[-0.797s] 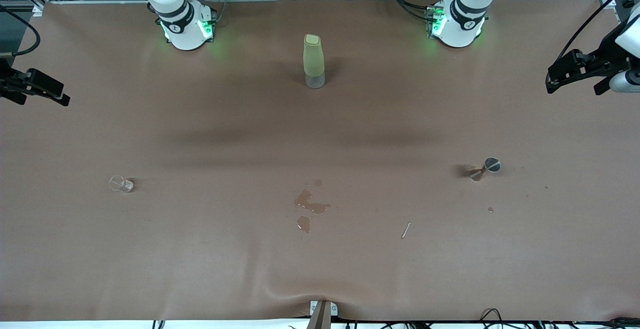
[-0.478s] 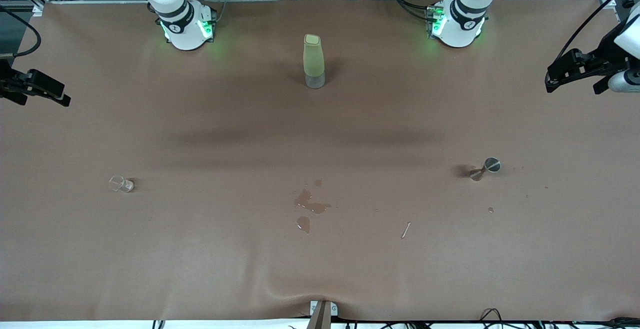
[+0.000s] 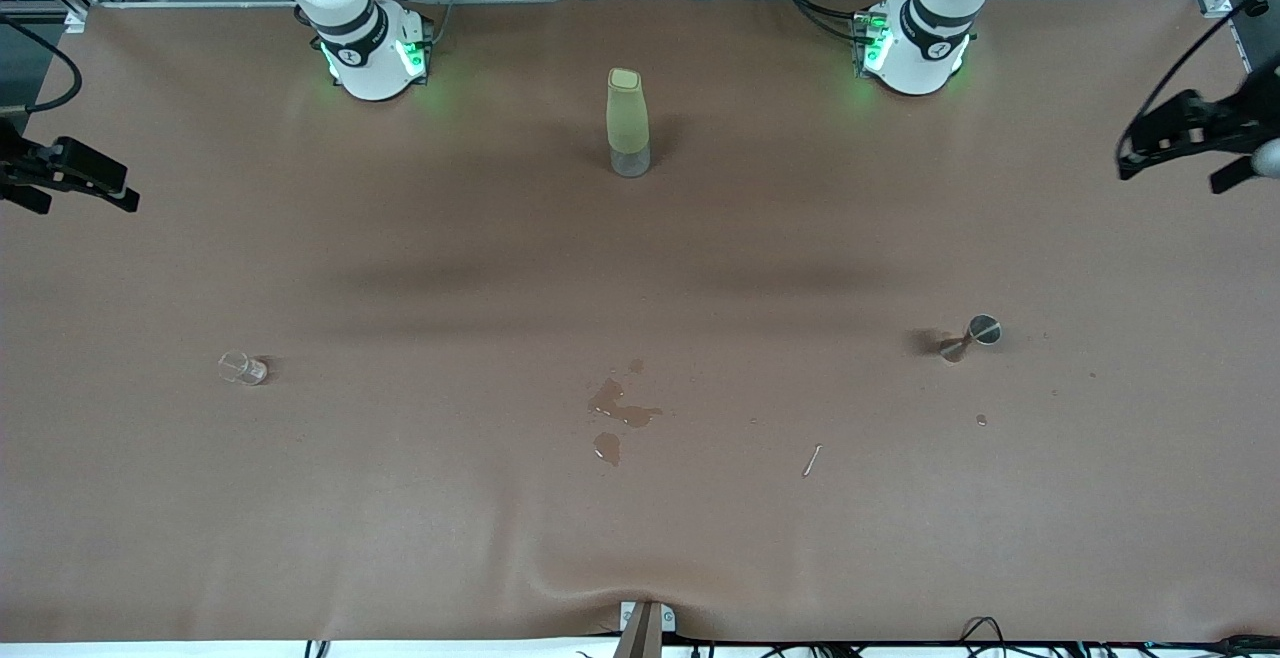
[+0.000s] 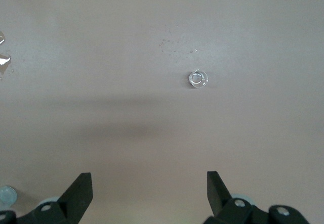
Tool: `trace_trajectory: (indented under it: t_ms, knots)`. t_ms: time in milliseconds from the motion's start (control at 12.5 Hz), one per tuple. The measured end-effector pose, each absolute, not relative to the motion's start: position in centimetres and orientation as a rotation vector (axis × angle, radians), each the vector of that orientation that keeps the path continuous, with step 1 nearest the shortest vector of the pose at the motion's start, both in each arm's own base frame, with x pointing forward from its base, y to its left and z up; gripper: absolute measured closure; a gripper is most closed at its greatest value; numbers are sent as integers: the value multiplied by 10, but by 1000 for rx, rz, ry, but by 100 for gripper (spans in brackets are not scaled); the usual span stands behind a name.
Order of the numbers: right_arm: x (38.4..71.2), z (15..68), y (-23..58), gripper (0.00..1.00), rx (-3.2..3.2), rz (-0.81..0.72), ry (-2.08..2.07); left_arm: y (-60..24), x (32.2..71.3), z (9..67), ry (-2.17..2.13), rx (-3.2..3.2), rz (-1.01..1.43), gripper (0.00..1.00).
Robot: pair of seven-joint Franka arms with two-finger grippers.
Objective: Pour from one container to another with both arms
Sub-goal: 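Reach the left gripper to the jigger while the right gripper reaches the beaker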
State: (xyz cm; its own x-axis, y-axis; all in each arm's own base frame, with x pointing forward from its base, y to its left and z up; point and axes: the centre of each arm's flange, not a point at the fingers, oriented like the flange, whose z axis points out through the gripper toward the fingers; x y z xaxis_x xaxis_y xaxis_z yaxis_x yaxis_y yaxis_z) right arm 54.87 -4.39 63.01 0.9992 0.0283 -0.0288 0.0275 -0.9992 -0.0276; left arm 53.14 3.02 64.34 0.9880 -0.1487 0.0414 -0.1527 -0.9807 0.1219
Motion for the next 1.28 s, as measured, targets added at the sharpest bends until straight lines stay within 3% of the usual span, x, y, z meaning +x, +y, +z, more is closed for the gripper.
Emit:
trace_trajectory:
  t_ms: [319,718,1276]
  knots:
    - [552,620,-74,0,-3104,52,-197,150,532,579,-355,2757,63,0]
    - [561,589,-150,0,-3024,-2,-478,240,538,439,-483,2412,171,0]
    - [567,459,-290,0,-2697,-163,-824,260,550,273,-920,1991,528,0]
